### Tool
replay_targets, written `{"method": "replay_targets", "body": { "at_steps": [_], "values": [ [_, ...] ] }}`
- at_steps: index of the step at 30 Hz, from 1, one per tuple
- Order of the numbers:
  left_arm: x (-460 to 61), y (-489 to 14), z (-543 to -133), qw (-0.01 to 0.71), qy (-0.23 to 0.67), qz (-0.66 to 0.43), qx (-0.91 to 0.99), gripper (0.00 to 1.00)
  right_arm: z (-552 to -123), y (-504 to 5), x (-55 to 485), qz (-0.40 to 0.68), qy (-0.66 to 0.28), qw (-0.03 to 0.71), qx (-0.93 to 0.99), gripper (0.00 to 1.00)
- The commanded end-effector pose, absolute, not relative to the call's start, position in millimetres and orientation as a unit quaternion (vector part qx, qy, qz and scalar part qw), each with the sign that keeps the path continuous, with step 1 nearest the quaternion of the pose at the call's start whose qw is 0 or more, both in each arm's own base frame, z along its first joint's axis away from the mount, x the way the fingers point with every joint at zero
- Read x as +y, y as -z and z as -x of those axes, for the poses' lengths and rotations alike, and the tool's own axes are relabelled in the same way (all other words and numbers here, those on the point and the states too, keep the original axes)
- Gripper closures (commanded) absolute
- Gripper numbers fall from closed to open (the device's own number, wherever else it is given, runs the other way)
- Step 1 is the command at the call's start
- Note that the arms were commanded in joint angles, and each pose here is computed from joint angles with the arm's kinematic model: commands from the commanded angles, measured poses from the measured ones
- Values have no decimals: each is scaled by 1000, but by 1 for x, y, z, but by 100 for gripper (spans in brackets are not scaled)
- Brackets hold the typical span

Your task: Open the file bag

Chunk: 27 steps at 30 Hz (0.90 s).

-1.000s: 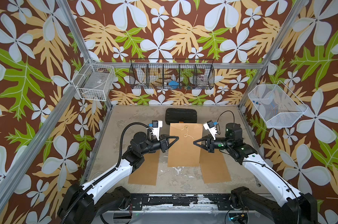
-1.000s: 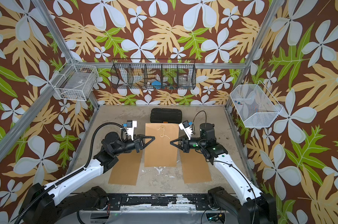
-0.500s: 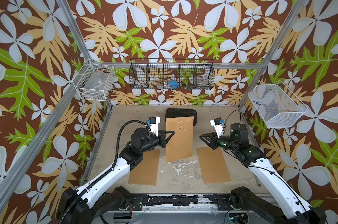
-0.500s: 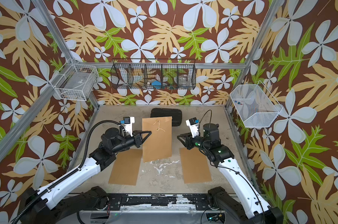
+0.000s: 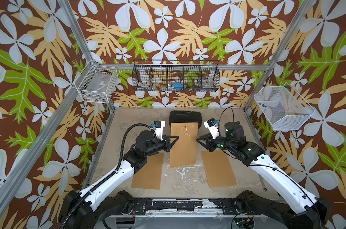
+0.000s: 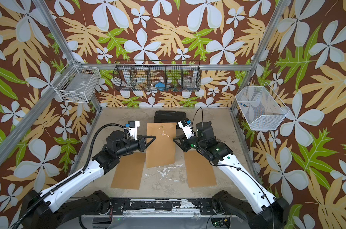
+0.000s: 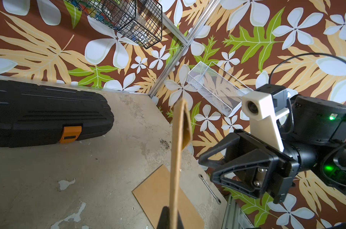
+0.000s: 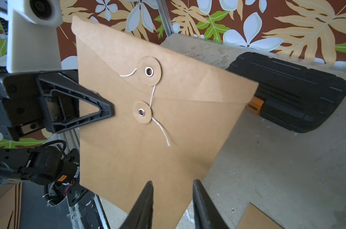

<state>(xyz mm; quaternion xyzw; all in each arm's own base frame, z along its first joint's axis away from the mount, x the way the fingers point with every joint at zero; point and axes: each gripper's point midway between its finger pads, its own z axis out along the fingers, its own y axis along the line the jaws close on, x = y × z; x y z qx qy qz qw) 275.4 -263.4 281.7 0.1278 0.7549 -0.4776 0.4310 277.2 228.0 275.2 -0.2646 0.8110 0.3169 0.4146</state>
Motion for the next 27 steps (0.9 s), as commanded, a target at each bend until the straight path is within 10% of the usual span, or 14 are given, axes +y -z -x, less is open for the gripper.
{"method": "replay_targets", "body": {
  "at_steps": [1,27],
  "values": [
    [-265,-288,-272,434,490,-135,744,100,-282,-280,232,273,-302,426,808,65],
    [-270,-290,-261,419,524,-142,728,100,-283,-262,263,296,-313,400,809,69]
  ]
}}
